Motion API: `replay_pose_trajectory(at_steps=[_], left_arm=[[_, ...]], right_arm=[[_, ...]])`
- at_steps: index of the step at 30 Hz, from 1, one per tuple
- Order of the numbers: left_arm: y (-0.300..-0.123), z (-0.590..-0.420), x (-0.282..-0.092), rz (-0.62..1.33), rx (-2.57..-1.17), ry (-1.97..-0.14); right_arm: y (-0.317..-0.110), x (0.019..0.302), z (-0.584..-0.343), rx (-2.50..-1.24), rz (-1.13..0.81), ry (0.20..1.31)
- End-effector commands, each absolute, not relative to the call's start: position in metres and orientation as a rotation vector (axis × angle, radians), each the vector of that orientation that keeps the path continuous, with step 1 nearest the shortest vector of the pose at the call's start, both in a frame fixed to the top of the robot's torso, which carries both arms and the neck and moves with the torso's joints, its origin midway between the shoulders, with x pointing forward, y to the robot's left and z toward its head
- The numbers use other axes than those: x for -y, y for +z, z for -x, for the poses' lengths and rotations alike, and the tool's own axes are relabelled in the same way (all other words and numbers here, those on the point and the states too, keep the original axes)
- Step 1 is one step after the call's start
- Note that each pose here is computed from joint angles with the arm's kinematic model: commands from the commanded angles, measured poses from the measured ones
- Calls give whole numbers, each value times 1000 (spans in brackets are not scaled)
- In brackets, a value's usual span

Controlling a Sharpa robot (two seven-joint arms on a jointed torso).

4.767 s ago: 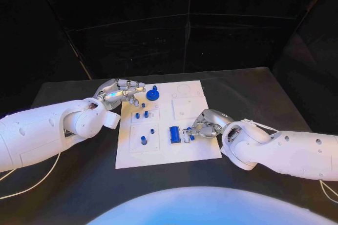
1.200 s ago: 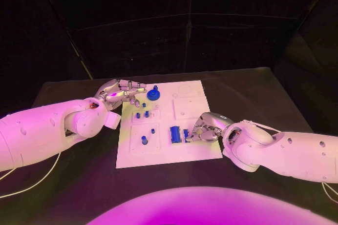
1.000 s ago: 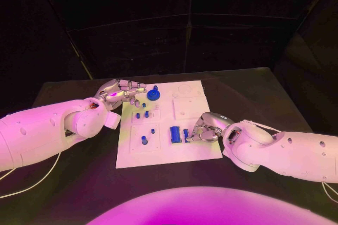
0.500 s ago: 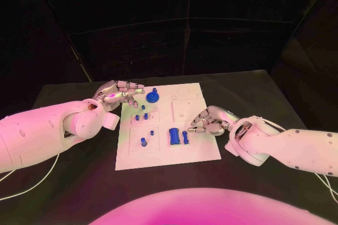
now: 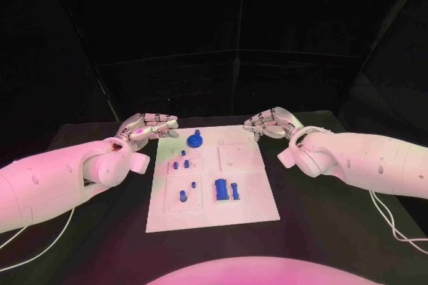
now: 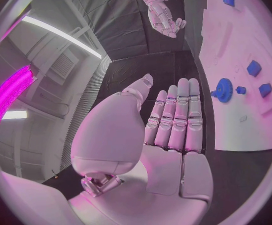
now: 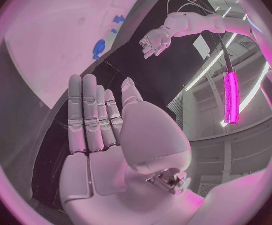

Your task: Assemble the parts on the task board

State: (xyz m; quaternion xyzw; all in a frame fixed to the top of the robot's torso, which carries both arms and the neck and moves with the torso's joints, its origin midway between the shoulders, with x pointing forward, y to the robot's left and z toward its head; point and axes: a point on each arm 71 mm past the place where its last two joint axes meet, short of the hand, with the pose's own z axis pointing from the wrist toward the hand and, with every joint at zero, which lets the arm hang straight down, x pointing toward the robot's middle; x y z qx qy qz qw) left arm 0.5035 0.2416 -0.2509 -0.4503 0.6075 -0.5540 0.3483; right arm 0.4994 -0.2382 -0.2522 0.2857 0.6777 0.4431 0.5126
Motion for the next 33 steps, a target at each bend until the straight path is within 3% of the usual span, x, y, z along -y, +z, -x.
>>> replay_pose_trajectory(at_steps=[1, 11, 12, 16, 23, 33], left_arm=[[-247, -511, -245, 1190, -1458, -1423], [-251, -531, -237, 1202, -1386, -1369], [-254, -528, -234, 1187, -1461, -1383], [-253, -526, -232, 1189, -1453, -1378], [-251, -512, -221, 1200, -1400, -1344], [-234, -477, -199, 1210, -1271, -1262]], right_arm=[[-250, 233, -510, -1576, -817, 1228], [-251, 218, -533, -1539, -820, 1273], [-254, 219, -531, -1568, -795, 1188], [-254, 218, -528, -1549, -815, 1196], [-249, 208, -509, -1441, -937, 1228], [-230, 194, -471, -1253, -1163, 1236]])
